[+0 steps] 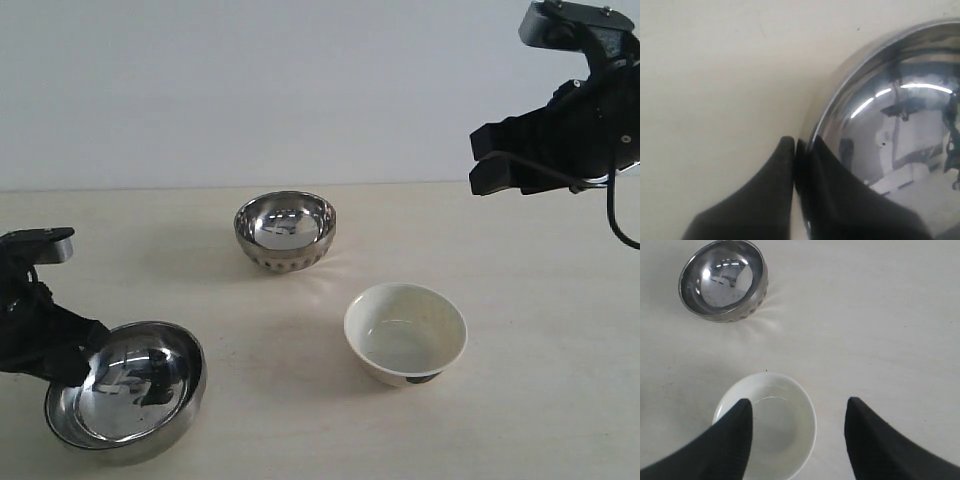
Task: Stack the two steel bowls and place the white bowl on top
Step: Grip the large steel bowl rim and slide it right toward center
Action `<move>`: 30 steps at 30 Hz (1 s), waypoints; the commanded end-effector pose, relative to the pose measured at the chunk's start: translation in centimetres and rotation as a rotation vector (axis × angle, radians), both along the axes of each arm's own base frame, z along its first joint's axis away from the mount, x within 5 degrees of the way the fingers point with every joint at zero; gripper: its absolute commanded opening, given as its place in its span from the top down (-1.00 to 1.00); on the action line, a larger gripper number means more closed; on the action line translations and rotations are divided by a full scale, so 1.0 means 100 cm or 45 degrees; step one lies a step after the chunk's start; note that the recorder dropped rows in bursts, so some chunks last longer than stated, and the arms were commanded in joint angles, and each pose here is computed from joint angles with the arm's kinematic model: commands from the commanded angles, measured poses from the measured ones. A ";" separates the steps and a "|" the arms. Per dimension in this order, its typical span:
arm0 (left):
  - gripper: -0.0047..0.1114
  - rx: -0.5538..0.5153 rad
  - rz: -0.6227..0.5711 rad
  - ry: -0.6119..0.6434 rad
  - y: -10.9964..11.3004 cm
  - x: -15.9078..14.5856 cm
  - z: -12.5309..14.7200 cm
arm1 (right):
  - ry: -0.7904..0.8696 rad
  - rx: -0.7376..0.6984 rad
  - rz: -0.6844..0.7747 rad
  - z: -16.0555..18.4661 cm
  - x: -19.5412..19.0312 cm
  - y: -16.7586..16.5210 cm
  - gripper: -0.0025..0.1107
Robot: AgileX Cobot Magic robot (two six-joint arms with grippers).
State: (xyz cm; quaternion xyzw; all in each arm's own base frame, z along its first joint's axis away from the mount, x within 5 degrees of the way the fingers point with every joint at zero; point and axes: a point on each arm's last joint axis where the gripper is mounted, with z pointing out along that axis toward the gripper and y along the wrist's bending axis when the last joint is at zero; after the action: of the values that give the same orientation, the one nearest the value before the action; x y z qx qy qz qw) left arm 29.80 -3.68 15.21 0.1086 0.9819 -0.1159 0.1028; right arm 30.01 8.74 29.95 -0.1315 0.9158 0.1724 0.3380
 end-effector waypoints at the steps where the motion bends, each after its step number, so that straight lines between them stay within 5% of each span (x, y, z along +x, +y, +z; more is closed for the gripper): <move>1: 0.85 -0.019 -0.042 0.019 -0.009 0.006 0.011 | -0.021 -0.016 0.005 0.003 0.000 -0.002 0.08; 15: 0.85 0.032 -0.171 -0.086 -0.080 0.030 0.048 | 0.008 -0.018 0.020 0.002 -0.001 -0.001 0.08; 30: 0.85 0.089 -0.229 -0.010 -0.108 0.059 0.007 | 0.035 -0.019 0.034 0.001 -0.003 -0.001 0.08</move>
State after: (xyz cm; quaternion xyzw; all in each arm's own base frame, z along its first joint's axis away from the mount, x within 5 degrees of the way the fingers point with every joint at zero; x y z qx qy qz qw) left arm 35.35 -14.14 16.24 0.2053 0.9709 -0.0875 0.0869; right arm 29.65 8.82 29.73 -0.1387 0.9215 0.1769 0.3168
